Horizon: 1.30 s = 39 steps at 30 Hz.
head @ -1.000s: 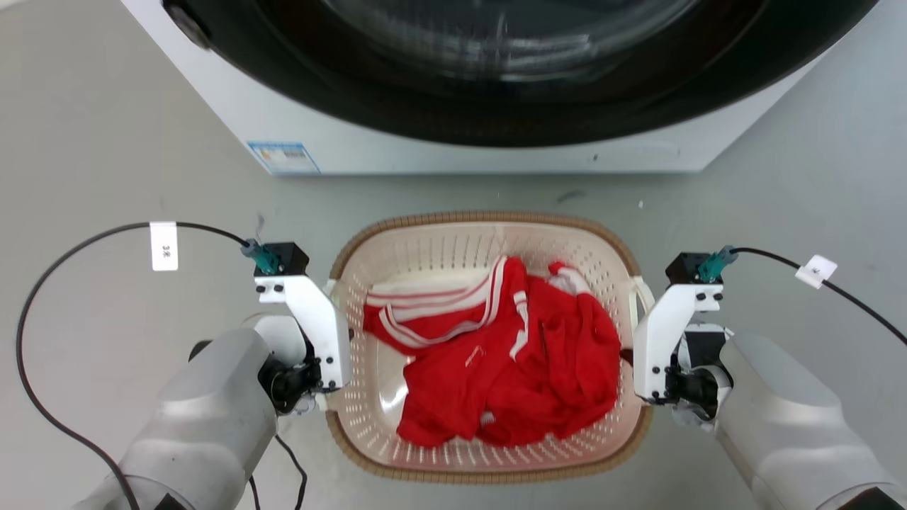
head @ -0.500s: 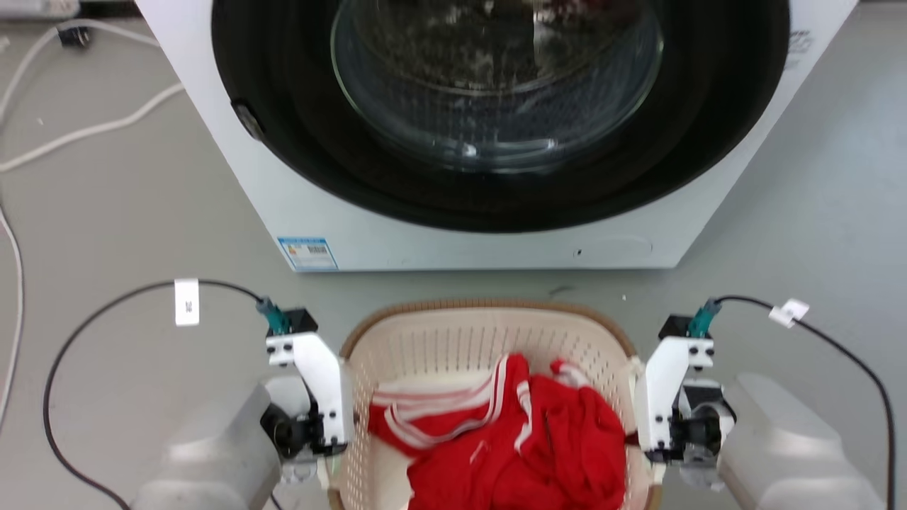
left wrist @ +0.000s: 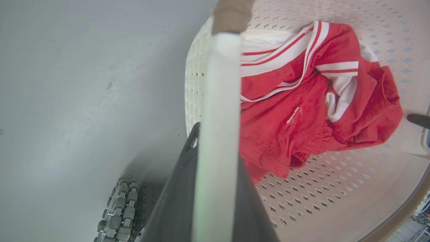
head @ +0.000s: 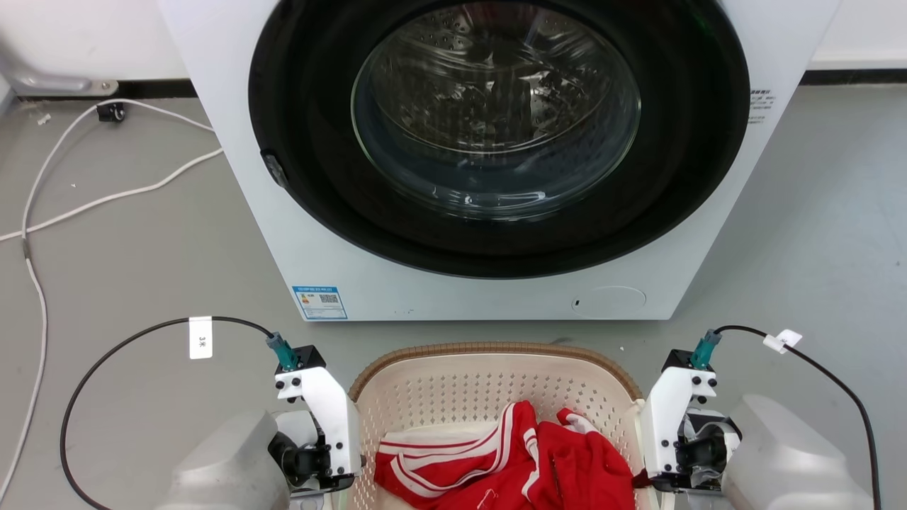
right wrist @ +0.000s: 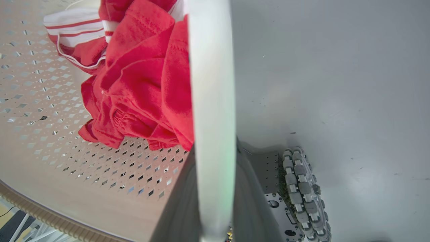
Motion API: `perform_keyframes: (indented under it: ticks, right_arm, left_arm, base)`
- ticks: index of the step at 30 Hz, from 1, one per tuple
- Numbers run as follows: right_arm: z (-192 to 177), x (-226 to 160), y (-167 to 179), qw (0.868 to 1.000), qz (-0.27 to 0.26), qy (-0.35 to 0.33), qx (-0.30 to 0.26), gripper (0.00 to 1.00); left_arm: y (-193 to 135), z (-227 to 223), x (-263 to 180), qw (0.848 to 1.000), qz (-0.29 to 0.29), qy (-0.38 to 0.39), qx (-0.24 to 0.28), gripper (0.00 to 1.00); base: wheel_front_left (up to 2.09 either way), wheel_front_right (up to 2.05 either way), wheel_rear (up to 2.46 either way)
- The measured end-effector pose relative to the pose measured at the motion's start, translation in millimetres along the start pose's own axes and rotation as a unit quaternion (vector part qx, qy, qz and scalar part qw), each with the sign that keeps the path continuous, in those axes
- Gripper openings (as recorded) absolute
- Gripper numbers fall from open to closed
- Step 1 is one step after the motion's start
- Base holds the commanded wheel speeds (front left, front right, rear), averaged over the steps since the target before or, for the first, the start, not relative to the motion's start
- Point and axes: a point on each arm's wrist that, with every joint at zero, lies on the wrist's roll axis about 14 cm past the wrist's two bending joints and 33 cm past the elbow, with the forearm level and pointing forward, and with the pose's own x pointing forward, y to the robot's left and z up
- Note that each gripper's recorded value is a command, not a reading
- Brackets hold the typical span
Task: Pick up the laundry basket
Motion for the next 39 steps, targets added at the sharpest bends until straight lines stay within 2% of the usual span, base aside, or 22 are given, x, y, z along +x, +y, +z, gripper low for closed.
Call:
perform_keyframes:
  ticks: [39]
  right_arm:
    - [-10.3, -8.9, 1.7, 1.0, 0.004, 0.006, 0.01, 0.0]
  left_arm:
    - [-5.2, -13.2, -6.5, 1.0, -0.003, 0.005, -0.005, 0.0]
  base:
    - [0.0, 0.0, 0.0]
